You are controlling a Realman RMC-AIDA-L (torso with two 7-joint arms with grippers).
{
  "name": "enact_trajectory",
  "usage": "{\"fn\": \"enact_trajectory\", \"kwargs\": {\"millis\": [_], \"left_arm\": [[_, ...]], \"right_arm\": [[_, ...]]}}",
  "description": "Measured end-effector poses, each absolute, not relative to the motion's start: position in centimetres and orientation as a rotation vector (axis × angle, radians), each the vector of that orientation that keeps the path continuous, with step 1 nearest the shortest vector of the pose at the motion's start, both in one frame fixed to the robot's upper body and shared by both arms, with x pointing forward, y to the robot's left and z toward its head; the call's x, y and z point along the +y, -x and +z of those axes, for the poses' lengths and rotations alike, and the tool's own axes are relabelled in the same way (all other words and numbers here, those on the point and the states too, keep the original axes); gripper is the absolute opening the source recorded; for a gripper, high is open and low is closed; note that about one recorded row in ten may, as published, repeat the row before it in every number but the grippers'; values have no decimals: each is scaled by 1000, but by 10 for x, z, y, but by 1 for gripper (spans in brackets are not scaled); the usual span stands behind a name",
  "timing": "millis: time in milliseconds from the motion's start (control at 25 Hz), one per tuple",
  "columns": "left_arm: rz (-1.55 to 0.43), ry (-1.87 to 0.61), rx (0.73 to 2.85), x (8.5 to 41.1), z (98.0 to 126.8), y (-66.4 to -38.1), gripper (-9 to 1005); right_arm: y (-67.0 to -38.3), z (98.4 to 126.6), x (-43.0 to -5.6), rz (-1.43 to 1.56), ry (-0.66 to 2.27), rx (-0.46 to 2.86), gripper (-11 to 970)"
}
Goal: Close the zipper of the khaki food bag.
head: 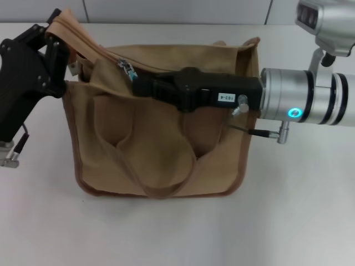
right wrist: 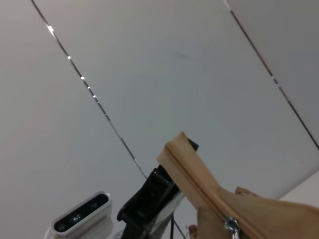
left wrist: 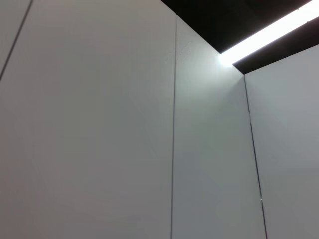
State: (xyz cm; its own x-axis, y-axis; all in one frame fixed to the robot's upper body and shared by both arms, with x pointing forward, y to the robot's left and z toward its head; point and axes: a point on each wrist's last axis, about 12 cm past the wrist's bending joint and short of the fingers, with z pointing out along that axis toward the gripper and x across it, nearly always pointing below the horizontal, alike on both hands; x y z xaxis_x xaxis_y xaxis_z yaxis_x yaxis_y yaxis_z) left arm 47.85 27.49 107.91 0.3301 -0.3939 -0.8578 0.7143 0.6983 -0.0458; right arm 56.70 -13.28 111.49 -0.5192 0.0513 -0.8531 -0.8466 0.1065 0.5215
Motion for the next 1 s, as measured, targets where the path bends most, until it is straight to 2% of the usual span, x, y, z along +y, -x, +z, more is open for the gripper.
{"fn": "enact_trajectory", "kwargs": {"millis": [240,520,800,1000], "left_arm": [[-692,-328,1020,285,1076,-476,146],[-669,-312,1048,288,1073,-478,150],[-676,-313,1061,286,1072,-478,154],[-685,-309,1106,284,1063,-471,157]], "right_arm": [[-565,1108,-159,1490,711,1656,2],[-556,1099,-213,1436,532,1659,1],[-528,1094,-262,1366,414,1521,1],[-512,1091,-270,1336,418,1435,1]]}}
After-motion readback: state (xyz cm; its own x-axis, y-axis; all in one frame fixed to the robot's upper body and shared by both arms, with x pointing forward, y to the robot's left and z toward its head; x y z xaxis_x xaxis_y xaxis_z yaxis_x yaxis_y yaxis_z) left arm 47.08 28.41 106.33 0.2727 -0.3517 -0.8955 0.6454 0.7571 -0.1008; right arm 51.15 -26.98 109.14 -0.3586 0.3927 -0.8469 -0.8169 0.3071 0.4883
